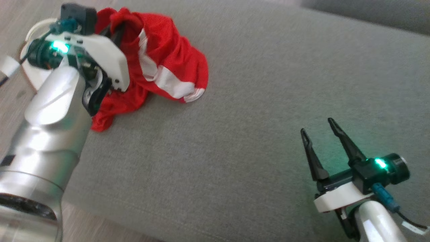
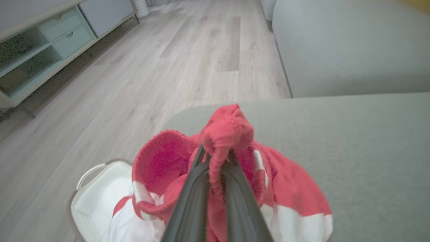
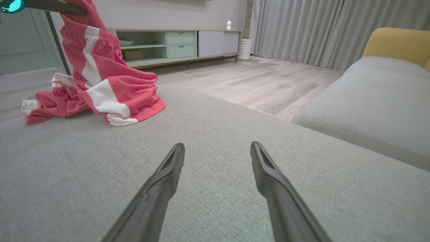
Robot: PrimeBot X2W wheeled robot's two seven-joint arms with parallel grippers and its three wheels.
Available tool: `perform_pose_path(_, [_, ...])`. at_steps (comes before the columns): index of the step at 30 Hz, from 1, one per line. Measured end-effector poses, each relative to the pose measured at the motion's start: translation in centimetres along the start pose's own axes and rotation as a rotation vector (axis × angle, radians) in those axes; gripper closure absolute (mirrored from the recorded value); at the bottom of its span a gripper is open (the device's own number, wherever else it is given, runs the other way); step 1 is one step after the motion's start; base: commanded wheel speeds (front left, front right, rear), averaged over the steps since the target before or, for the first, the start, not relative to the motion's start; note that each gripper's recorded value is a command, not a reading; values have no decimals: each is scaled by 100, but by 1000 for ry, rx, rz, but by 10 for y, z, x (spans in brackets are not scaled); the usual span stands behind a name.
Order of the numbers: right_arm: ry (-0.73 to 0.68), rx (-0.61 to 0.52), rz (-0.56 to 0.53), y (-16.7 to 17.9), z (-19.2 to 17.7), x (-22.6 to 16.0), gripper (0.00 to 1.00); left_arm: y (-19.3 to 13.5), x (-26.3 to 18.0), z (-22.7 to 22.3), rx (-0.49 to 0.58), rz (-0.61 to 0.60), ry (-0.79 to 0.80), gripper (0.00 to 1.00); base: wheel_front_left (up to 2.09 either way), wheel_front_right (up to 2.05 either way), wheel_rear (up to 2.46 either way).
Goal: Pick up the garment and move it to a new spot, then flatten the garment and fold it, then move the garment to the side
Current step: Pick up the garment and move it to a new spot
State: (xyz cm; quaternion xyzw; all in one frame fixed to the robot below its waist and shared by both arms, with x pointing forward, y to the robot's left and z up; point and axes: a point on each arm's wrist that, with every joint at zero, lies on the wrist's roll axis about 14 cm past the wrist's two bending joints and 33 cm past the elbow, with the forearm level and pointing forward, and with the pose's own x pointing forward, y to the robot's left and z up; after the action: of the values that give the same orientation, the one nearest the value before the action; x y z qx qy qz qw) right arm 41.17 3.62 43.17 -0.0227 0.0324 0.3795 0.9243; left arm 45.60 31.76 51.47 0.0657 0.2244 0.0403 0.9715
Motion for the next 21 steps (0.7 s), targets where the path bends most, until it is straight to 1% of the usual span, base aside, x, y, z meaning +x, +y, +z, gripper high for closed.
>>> perform_pose_path(3, [-32, 1, -33, 2, 18, -9, 0, -20, -11, 40, 26, -73, -96, 100, 0, 0, 0])
perform_pose_path(6, [-53, 0, -89, -4, 30, -25, 0, -46, -18, 70, 55, -156, -162, 100, 0, 0, 0])
perform_pose_path(12, [-76, -9, -251, -31, 43, -72, 0, -124, -33, 129, 120, -363, -298, 100, 0, 0, 0])
perform_pose_path(21, [-137, -22, -532, -75, 63, -154, 0, -250, -68, 212, 163, -648, -507, 100, 0, 0, 0])
